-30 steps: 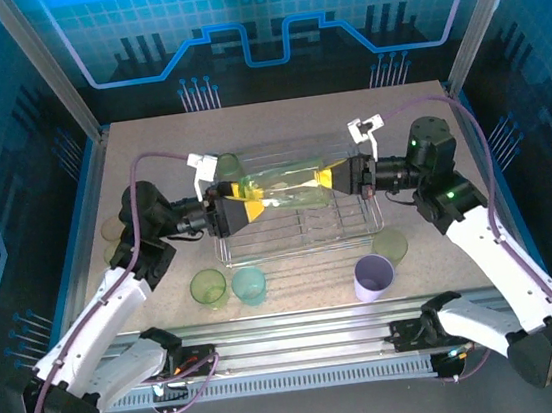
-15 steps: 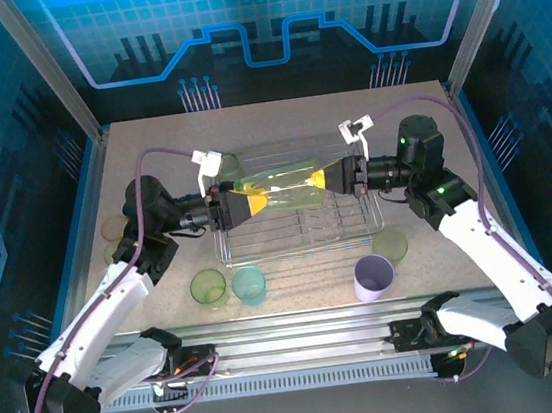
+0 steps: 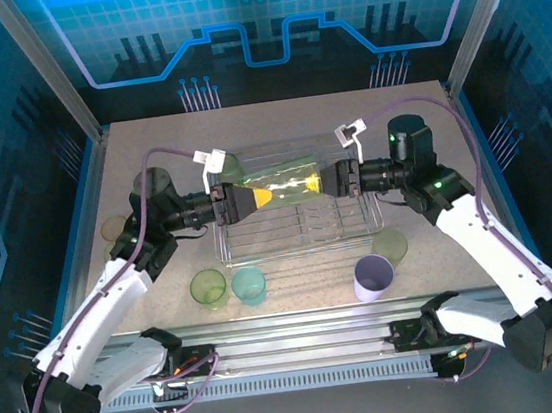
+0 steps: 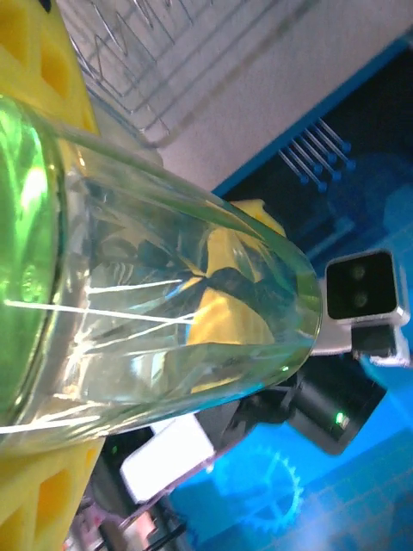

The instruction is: Load the cups into the dish rack

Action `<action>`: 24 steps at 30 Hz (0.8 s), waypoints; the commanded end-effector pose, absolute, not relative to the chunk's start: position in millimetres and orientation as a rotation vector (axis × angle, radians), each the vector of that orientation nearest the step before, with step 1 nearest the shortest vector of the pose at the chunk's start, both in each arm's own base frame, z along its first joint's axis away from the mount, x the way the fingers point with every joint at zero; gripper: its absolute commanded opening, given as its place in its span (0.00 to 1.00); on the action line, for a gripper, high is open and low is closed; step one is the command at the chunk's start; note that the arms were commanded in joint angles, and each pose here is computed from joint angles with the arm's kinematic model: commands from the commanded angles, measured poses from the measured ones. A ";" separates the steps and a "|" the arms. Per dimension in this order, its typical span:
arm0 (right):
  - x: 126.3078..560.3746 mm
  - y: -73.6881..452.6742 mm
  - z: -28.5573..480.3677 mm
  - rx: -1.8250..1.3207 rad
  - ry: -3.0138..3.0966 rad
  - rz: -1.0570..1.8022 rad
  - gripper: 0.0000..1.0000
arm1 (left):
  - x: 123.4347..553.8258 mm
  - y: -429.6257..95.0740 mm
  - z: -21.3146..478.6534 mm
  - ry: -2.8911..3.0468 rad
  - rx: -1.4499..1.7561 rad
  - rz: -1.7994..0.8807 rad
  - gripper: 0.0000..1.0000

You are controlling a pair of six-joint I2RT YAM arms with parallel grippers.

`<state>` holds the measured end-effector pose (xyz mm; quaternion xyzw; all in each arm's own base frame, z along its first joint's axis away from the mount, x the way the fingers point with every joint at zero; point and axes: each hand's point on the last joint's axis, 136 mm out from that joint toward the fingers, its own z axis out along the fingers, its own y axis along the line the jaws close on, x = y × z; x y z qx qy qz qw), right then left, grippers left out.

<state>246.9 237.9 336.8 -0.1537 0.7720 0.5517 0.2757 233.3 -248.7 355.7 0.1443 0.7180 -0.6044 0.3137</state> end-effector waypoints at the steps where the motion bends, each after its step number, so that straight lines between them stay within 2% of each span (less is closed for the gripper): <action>1: 261.7 198.4 296.2 -0.245 2.299 1.124 0.48 | 253.0 -218.6 339.4 2.035 0.223 -1.243 0.01; 5: 268.5 155.7 267.2 -0.118 2.409 0.813 0.49 | 264.5 -192.3 311.9 2.247 0.091 -0.980 0.00; 8: 266.2 140.6 260.8 -0.089 2.414 0.726 0.50 | 267.0 -176.9 291.3 2.413 0.015 -0.817 0.00; 12: 262.9 131.3 257.9 -0.069 2.406 0.692 0.50 | 271.8 -154.0 268.5 2.582 -0.090 -0.579 0.00; 24: 261.0 121.7 252.6 -0.045 2.408 0.657 0.50 | 290.5 -139.9 224.5 2.819 -0.039 -0.148 0.00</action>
